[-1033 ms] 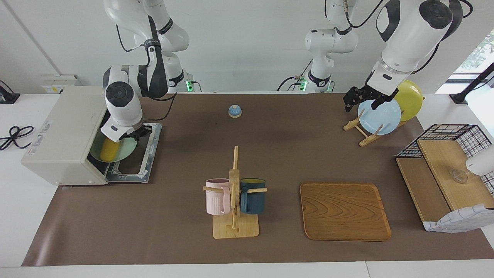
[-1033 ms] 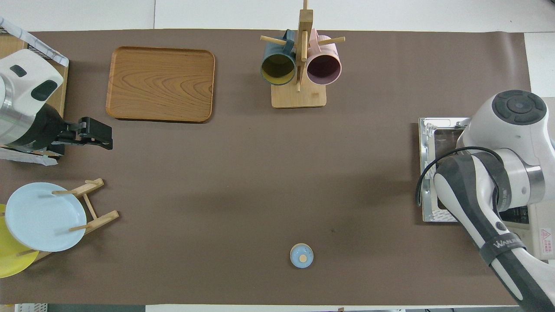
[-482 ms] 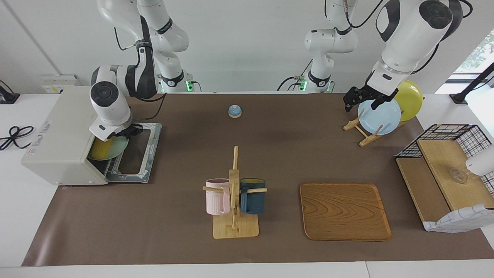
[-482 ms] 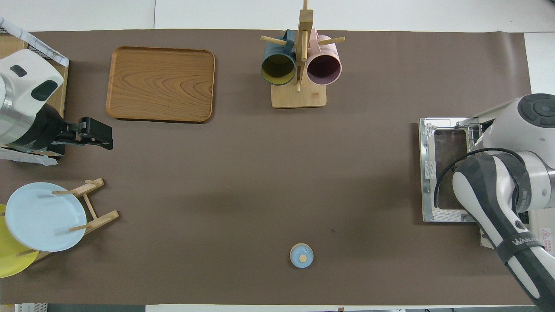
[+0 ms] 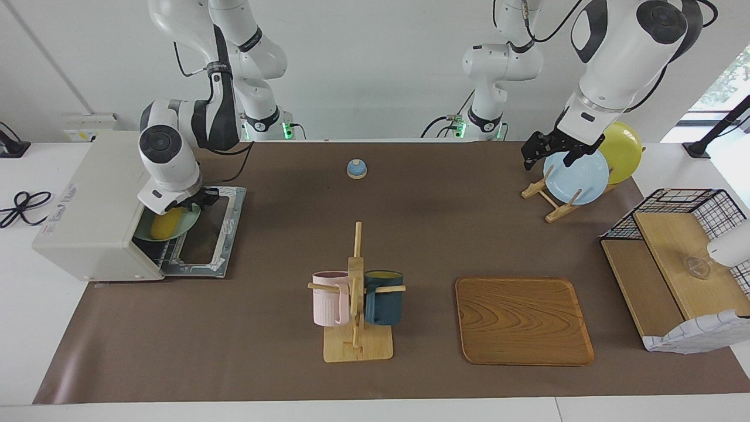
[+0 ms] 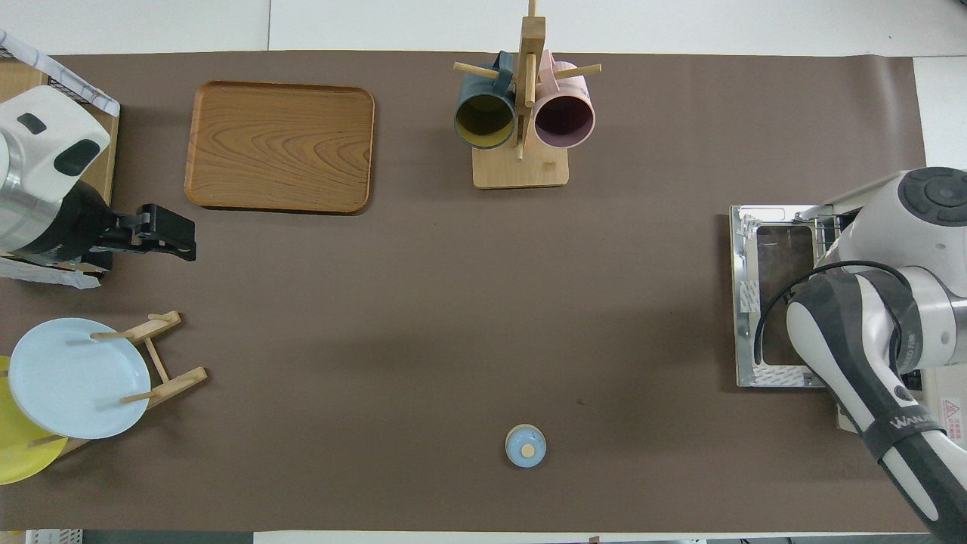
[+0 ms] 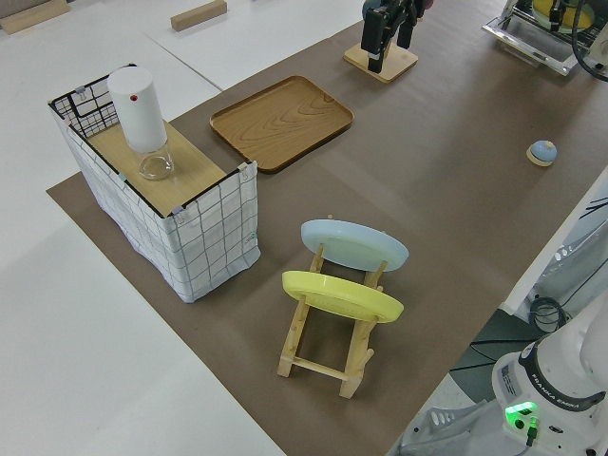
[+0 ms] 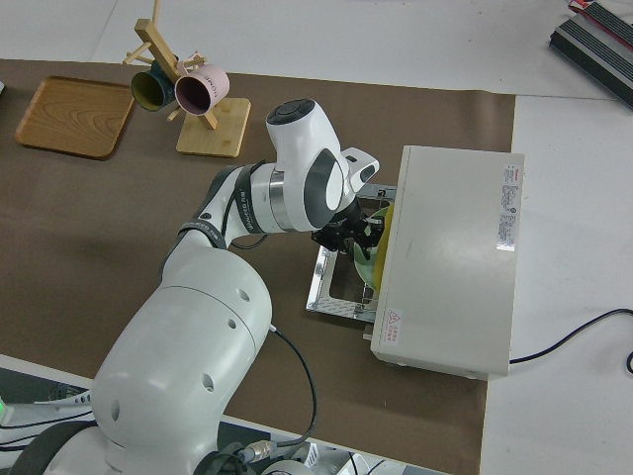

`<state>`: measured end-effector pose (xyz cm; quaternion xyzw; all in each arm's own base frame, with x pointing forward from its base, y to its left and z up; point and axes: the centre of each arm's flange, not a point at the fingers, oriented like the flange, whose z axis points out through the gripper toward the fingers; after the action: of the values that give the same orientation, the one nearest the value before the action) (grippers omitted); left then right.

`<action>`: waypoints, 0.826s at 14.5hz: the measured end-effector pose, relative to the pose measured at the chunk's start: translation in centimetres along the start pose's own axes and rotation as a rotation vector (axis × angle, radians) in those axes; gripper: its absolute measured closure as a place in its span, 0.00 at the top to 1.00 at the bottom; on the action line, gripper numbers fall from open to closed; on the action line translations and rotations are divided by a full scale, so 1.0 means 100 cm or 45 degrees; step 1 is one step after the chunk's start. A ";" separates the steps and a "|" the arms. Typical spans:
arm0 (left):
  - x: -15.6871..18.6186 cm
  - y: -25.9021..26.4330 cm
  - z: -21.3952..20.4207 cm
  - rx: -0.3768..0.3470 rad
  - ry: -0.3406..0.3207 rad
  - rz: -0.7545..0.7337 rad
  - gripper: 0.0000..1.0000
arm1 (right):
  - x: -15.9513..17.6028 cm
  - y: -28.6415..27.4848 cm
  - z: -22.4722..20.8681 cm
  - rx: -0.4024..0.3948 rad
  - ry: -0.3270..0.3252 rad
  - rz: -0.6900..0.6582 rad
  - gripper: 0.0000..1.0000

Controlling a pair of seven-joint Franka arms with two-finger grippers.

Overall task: Put corn in oven
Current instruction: 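Release the plate inside the oven and withdraw the right gripper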

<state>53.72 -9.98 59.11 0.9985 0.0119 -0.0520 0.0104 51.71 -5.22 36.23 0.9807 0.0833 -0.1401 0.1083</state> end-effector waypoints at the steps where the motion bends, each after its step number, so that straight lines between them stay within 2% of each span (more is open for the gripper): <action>1: 0.000 0.000 0.000 0.000 0.000 0.000 1.00 | 0.001 0.000 -0.001 -0.001 0.004 0.000 0.31; 9: 0.000 0.000 0.000 0.000 0.000 0.000 1.00 | 0.017 -0.030 -0.046 0.028 0.101 -0.035 0.30; 12: 0.000 0.000 0.000 0.000 0.000 0.000 1.00 | 0.026 -0.060 -0.059 0.036 0.161 -0.006 0.19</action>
<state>53.72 -9.98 59.11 0.9985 0.0119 -0.0520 0.0104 54.53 2.31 39.85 0.9888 0.0902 -0.0793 0.0888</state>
